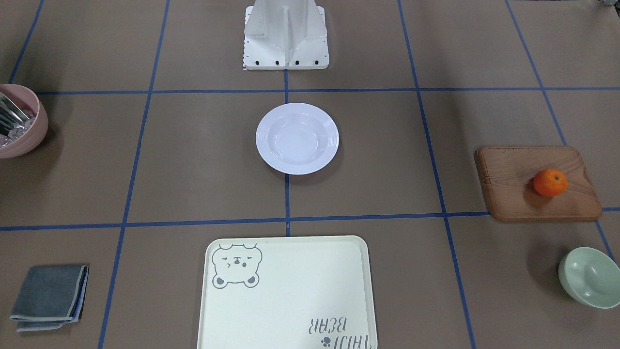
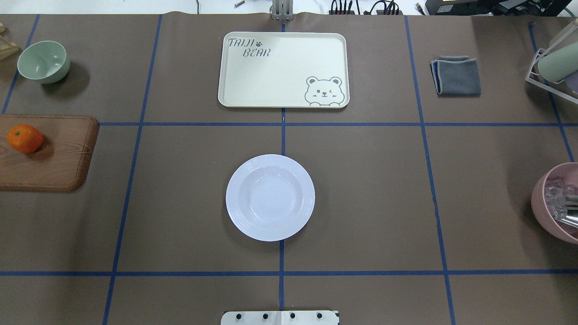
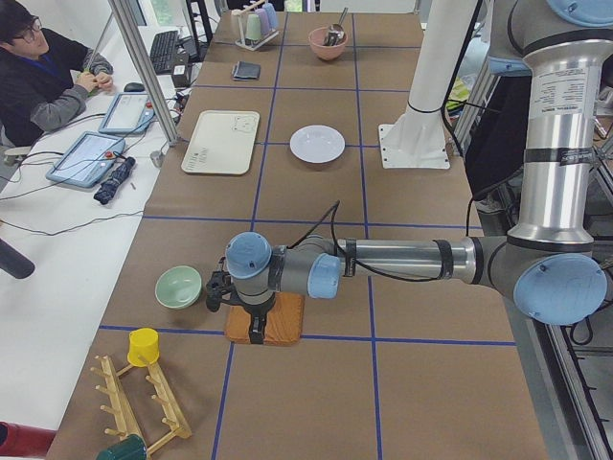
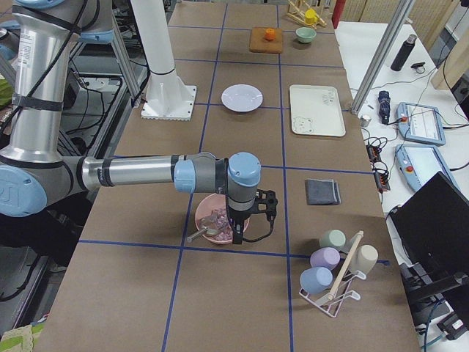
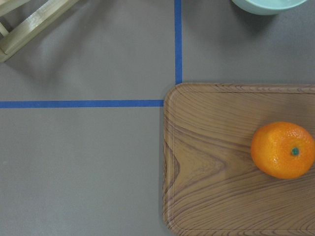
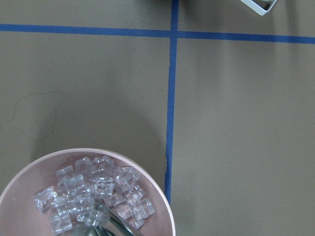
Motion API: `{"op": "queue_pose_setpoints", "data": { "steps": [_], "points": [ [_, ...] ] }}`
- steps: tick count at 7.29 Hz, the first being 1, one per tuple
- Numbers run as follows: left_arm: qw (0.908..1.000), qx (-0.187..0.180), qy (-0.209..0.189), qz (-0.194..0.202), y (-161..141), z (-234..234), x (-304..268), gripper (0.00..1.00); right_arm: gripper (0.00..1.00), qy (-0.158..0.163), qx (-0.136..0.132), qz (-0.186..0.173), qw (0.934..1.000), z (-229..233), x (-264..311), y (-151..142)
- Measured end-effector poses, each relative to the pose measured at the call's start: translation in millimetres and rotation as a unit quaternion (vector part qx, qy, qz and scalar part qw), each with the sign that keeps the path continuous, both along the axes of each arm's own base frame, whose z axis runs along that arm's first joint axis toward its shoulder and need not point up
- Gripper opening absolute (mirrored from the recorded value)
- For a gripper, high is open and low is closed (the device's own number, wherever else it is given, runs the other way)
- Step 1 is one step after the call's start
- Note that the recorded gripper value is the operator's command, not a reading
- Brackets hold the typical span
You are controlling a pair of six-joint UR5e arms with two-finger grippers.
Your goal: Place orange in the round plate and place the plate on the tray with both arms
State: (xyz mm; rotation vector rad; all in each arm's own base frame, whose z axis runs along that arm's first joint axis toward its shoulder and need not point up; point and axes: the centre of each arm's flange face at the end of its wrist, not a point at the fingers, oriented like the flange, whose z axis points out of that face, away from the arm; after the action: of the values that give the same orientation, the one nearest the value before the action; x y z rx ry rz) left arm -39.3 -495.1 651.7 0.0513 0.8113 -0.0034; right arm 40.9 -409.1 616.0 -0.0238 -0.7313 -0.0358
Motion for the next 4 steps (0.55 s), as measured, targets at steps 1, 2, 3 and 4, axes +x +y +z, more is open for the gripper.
{"op": "queue_pose_setpoints", "data": {
  "steps": [1, 2, 3, 4],
  "points": [
    [1.0000, 0.001, -0.001, 0.001, -0.7, -0.8, 0.6, 0.98, 1.00, 0.000, 0.000, 0.000, 1.0000, -0.4, -0.1, -0.1],
    [1.0000, 0.003, -0.001, 0.001, -1.9, -3.1, 1.5, 0.98, 1.00, 0.000, 0.000, 0.000, 1.0000, -0.9, -0.2, -0.7],
    [1.0000, 0.007, -0.001, 0.002, -2.5, -7.1, 2.6, 0.98, 1.00, 0.000, 0.002, 0.001, 1.0000, -2.9, -0.2, -2.0],
    [0.9999, 0.014, 0.000, 0.003, -2.7, -13.0, 3.2, 0.98, 1.00, 0.000, 0.007, 0.002, 1.0000, -7.5, -0.3, -4.3]
  ]
}}
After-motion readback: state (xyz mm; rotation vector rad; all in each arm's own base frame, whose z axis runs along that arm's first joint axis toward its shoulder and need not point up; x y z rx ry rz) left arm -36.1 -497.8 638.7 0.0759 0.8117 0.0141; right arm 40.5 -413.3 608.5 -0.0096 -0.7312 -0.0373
